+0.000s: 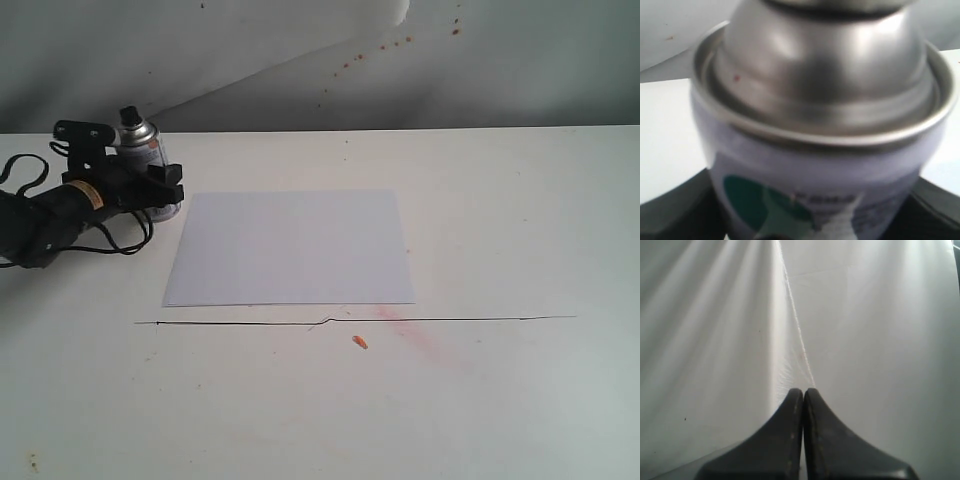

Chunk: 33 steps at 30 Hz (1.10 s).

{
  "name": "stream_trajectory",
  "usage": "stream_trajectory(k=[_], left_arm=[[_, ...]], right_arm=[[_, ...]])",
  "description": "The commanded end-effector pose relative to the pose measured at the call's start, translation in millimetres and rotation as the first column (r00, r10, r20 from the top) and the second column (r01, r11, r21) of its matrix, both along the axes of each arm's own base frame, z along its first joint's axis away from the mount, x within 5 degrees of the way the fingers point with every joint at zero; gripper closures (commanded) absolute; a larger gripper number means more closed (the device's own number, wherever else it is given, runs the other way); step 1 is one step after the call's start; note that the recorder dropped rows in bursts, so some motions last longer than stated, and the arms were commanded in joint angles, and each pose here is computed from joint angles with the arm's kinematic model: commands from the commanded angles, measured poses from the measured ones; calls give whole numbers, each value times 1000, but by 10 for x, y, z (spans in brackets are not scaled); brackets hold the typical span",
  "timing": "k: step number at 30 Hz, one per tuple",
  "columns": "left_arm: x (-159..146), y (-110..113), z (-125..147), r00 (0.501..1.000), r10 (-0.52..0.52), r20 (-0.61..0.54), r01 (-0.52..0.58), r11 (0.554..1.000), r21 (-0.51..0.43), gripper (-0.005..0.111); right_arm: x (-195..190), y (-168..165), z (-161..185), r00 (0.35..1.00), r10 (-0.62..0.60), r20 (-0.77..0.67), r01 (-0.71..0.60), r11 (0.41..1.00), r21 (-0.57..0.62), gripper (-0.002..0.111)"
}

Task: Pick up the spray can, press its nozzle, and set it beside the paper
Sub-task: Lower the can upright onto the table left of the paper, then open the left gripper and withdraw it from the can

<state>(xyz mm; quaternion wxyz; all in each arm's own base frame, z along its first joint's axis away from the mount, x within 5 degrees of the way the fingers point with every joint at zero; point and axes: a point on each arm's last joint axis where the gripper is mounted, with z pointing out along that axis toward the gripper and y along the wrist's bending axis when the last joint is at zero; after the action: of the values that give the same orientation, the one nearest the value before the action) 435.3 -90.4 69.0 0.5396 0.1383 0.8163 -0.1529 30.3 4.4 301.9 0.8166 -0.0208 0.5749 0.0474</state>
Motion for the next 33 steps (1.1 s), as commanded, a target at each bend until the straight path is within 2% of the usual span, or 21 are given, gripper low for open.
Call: stream_trajectory(k=[1,4,6,7,10,13,15,19,29,33], left_arm=[[34,110,27,999,29,13,-29,1000,-7,98],[34,135,26,1000,22,9,-21,1000,-12,80],[32,131,25,1000,29,-6,-29,999,-39,64],[28,124,23,1000,24,-14,-25,998,-51,51],[27,115,31,999,36,-33,-40,993,-110,29],[28,115,40,997,50,-51,-57,988,-146,18],[31,114,62,997,55,-53,-62,985,-159,16],[48,115,281,998,56,-9,-56,985,-163,16],[-10,150,1242,985,79,152,-55,986,-157,16],[-108,138,1650,969,49,240,-12,988,-151,16]], right_arm=[[1,-2,-16,1000,-8,-1,8,1000,-6,108],[1,-2,-16,1000,-8,-1,8,1000,-6,108],[1,-2,-16,1000,-8,-1,8,1000,-6,108],[1,-2,-16,1000,-8,-1,8,1000,-6,108],[1,-2,-16,1000,-8,-1,8,1000,-6,108],[1,-2,-16,1000,-8,-1,8,1000,-6,108],[1,-2,-16,1000,-8,-1,8,1000,-6,108],[1,-2,-16,1000,-8,-1,8,1000,-6,108],[1,-2,-16,1000,-8,-1,8,1000,-6,108],[1,-2,-16,1000,-8,-1,8,1000,-6,108]])
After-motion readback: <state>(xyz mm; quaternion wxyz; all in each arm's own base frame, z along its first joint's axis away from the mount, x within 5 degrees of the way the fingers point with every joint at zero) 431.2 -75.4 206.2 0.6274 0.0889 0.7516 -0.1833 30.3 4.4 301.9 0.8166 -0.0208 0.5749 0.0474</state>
